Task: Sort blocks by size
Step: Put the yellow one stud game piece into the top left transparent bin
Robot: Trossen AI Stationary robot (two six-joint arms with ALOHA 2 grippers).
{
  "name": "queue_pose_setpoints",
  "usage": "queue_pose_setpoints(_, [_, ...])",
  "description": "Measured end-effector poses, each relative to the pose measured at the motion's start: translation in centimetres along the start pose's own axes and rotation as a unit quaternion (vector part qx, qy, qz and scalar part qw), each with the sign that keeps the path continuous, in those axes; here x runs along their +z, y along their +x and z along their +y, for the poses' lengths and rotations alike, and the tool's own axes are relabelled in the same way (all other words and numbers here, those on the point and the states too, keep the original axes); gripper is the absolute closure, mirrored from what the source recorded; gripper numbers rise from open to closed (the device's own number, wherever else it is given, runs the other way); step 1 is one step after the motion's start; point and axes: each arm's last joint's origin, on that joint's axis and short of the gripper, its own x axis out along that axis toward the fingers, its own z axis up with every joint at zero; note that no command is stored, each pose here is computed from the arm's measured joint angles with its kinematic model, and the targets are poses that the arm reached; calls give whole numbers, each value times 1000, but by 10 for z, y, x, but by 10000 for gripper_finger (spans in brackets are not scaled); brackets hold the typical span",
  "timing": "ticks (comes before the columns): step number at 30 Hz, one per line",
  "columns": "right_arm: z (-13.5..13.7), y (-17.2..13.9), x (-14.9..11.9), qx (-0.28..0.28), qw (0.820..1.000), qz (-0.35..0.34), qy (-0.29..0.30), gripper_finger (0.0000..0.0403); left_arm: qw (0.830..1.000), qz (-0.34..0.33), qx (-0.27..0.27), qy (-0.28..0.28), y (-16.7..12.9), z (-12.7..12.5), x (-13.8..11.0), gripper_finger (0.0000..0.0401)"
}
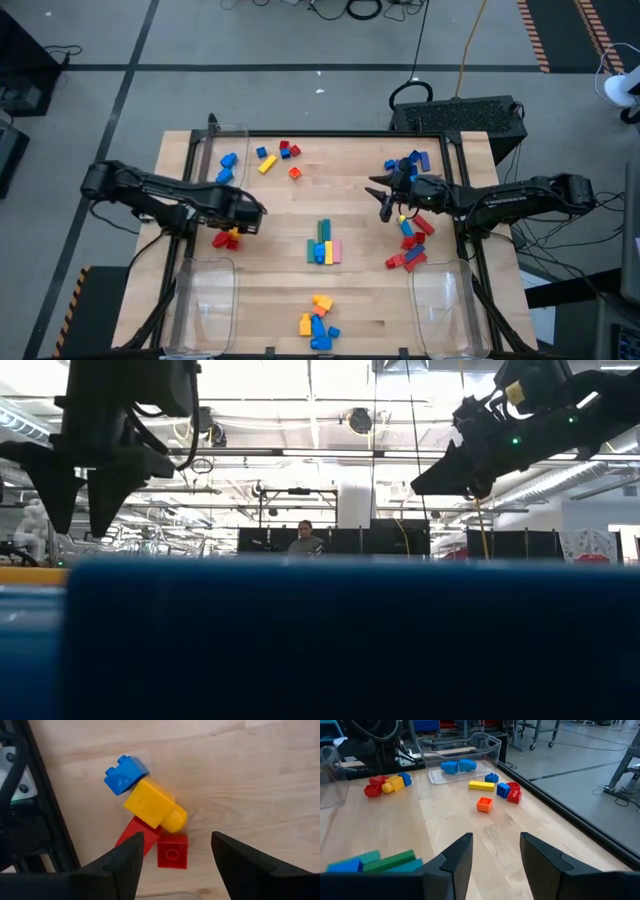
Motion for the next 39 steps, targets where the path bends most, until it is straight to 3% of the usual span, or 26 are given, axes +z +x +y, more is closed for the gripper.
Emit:
queue_pose_setpoints(11, [3,-1,-3,6,1000,16,-7,254,998,15,57,-26,22,-4,0,168])
queue_pose_setpoints(23, [6,-2,-2,14,1000,9,-7,254,998,18,62,-28,50,7,4,168])
queue_pose_setpoints(27, [6,-2,-2,15,1000,7,-6,254,999,18,41,-8,51,4,11,168])
queue_pose_setpoints(31, [6,-2,-2,15,1000,7,-6,254,1000,12,-17,16,51,-7,16,168])
queue_pose_setpoints(34, [6,-2,-2,15,1000,7,-6,254,996,12,-63,54,50,-16,17,168])
queue_pose_setpoints(39, [6,-2,-2,15,1000,7,-6,254,989,26,-75,126,40,-21,17,168])
